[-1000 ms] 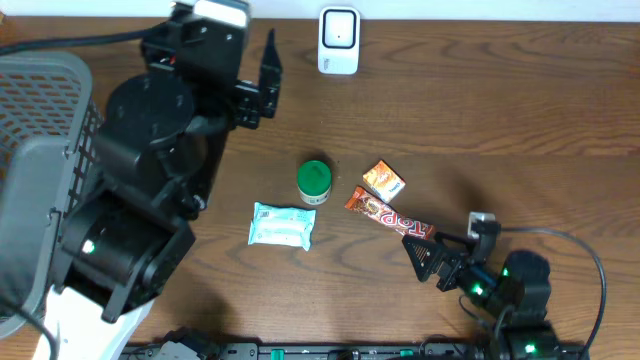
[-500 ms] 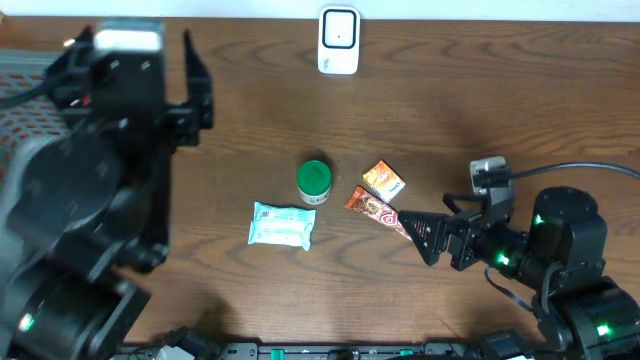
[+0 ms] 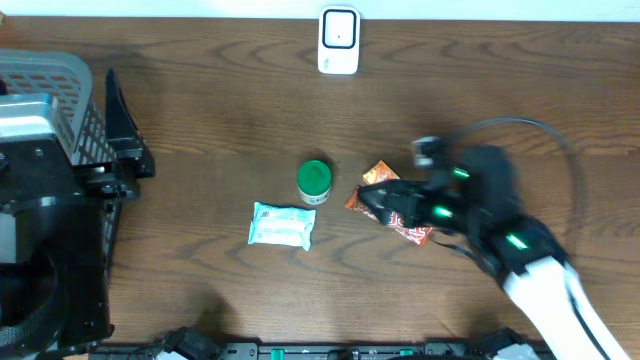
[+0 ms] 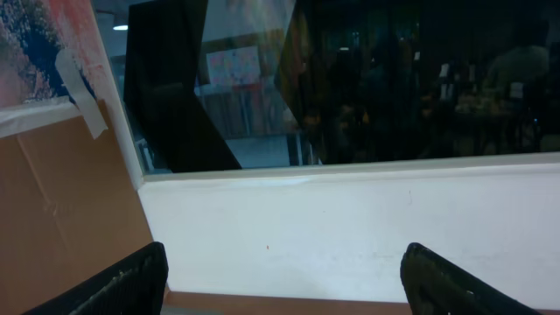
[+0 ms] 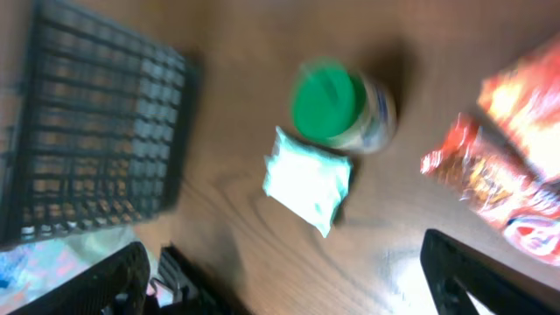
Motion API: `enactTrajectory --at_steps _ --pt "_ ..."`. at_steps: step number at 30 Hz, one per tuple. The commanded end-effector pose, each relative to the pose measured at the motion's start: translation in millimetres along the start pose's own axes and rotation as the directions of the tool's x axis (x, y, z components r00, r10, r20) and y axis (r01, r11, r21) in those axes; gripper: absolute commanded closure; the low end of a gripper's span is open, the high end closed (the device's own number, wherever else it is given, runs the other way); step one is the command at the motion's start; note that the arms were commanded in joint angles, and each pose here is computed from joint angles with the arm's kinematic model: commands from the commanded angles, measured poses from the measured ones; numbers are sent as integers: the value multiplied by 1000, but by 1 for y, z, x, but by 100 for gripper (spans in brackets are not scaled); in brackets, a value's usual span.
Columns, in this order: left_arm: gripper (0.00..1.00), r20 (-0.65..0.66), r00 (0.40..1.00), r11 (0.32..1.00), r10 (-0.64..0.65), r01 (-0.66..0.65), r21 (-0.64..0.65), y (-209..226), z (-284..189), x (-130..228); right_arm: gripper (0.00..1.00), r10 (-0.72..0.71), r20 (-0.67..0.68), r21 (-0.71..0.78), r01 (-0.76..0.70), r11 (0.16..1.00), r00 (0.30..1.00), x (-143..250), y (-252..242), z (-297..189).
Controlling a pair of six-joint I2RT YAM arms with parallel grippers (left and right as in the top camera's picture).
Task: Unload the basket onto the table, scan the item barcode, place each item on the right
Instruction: 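Retract the left arm to the basket and reach the right gripper forward, then grasp the mint-green wipes pack with the right gripper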
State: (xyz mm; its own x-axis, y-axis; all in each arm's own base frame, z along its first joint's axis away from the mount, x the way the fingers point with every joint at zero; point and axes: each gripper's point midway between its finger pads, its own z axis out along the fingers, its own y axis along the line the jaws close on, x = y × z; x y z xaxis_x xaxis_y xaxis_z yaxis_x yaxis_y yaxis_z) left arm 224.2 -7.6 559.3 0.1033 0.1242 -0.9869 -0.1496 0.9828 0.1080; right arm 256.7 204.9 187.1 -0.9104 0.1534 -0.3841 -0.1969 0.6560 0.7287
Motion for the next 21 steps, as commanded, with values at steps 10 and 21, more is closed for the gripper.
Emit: enactTrajectory --at_steps 10,21 --pt "15 2 1000 1000 12 -12 -21 5 -1 -2 1 307 -288 98 -291 952 907 67 -38 129" --pt "15 0 1000 1000 14 -14 -21 5 -1 -2 1 361 -208 247 -308 919 909 92 -64 172"
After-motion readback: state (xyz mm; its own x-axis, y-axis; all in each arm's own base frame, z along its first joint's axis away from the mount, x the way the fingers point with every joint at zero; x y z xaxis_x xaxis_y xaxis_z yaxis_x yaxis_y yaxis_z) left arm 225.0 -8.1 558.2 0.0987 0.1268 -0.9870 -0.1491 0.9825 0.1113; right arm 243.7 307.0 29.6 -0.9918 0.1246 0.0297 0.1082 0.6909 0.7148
